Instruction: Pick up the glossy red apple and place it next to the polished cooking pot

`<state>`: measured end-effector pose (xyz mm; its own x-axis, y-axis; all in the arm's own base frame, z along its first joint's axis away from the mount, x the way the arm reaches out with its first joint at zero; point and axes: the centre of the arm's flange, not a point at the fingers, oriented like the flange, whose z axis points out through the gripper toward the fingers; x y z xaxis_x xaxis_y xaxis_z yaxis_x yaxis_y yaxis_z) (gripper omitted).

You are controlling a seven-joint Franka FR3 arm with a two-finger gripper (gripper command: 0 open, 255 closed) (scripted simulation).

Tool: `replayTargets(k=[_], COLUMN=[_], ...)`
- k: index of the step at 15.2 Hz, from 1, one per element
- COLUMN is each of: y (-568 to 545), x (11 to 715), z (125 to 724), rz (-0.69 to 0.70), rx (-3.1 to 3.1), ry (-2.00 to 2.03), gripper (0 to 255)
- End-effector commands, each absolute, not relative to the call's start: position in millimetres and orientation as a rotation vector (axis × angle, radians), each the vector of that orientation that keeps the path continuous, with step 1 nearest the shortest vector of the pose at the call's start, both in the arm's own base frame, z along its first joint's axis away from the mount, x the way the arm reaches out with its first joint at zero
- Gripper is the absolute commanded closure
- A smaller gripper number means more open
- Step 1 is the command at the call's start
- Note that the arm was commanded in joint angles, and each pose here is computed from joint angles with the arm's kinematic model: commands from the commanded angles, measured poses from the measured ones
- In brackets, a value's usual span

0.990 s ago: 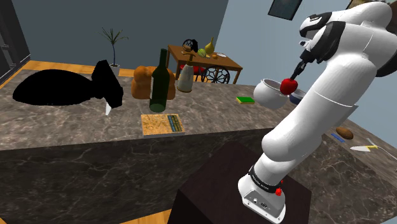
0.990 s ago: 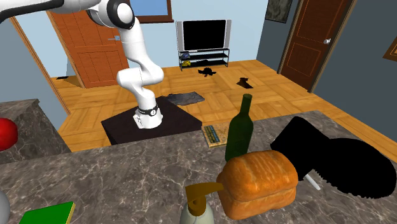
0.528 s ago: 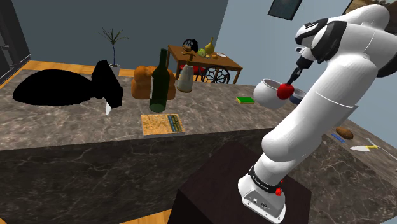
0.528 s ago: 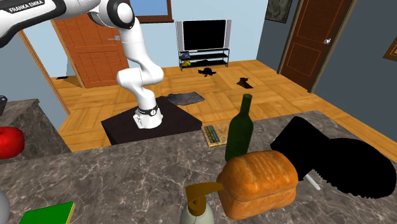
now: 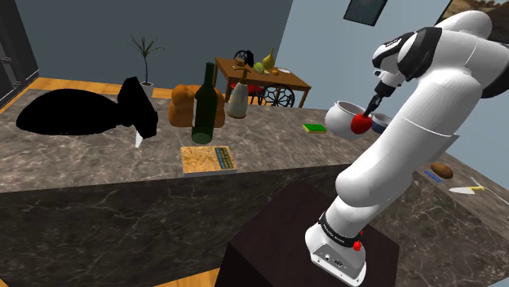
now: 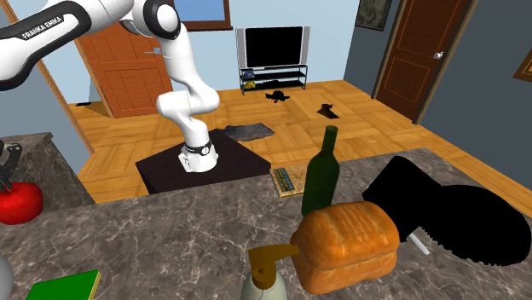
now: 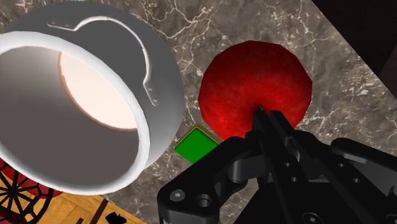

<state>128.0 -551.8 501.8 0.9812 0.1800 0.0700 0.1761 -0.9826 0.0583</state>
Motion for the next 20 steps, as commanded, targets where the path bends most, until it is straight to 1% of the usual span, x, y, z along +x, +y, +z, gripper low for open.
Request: replayTargets(k=[1,17,20], y=[-552,-552,-552], x=[128,128,128], z=[491,404,404], rz=[0.116,0.116,0.116], rx=[3.074,3.074,3.074], ry=[0.277,0.277,0.277], gripper=[255,255,255])
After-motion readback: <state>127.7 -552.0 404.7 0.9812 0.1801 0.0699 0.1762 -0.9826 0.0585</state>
